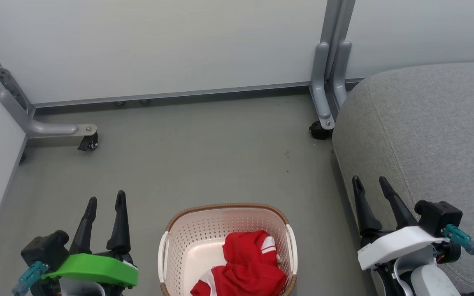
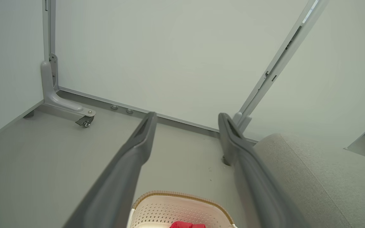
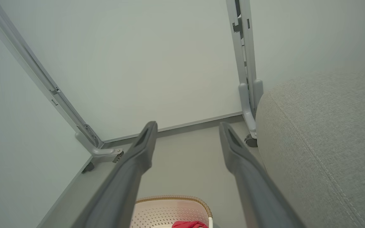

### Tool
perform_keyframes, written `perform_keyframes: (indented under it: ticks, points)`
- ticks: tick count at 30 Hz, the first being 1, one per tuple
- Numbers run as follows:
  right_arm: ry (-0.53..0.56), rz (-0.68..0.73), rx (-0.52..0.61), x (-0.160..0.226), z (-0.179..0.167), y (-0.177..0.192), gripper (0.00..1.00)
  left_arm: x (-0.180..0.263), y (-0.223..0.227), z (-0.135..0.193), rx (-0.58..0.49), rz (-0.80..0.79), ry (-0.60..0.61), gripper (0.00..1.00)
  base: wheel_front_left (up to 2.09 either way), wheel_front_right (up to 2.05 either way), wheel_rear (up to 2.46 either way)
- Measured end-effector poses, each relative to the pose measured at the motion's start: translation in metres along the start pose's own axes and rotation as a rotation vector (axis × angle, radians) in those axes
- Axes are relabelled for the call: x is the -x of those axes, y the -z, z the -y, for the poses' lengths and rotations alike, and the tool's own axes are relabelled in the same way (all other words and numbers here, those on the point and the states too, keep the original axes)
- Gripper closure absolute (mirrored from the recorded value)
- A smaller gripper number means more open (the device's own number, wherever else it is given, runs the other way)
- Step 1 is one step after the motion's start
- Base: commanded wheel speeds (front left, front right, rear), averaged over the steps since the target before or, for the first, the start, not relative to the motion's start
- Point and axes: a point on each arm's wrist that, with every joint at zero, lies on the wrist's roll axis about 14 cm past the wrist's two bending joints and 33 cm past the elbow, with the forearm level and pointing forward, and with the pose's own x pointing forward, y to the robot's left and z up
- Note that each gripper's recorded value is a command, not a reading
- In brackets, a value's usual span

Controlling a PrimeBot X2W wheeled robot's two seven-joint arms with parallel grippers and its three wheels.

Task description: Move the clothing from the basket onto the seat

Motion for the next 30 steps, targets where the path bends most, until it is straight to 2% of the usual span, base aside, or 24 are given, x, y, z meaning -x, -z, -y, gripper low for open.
perform_keyframes:
  ticks: [30]
  points:
    - [-0.037,-0.029,0.212,0.004,-0.005,0.016,0.0,0.006,0.016,-0.008,-0.228,-0.033,-0.002,0.0,0.0,0.0,0.0]
